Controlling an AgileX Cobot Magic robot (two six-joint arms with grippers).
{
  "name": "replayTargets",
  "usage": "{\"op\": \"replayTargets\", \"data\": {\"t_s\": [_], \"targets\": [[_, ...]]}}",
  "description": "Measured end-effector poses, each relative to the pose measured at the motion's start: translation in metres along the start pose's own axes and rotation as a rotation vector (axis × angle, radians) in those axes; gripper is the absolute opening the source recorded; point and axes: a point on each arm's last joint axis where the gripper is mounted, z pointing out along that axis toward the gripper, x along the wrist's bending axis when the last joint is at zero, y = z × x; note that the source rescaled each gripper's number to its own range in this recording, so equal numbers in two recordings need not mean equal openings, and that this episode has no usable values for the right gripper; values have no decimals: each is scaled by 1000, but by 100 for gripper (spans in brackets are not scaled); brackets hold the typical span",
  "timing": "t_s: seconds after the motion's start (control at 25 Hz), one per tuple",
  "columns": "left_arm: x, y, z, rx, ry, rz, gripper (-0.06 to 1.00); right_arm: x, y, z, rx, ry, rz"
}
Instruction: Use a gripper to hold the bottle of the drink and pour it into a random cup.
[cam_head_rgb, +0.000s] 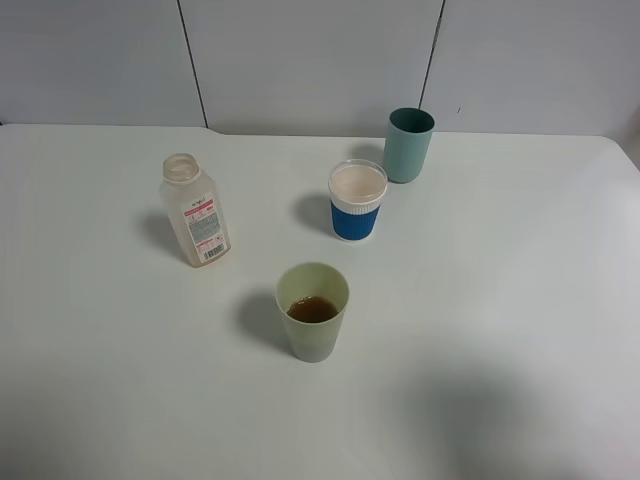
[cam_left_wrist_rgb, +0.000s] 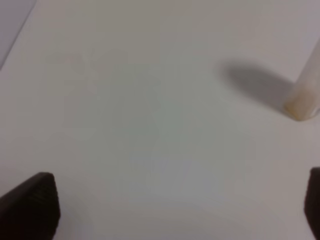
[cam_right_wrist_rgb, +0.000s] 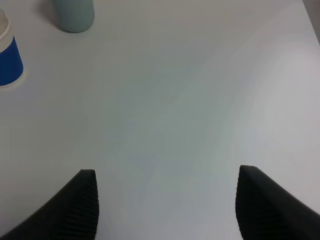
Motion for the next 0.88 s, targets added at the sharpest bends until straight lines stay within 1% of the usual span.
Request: {"op": "replayTargets", "data": {"t_s": [0.88], "targets": [[0, 0, 0, 0, 0, 1, 100, 0, 0, 0, 0, 0, 0]]}}
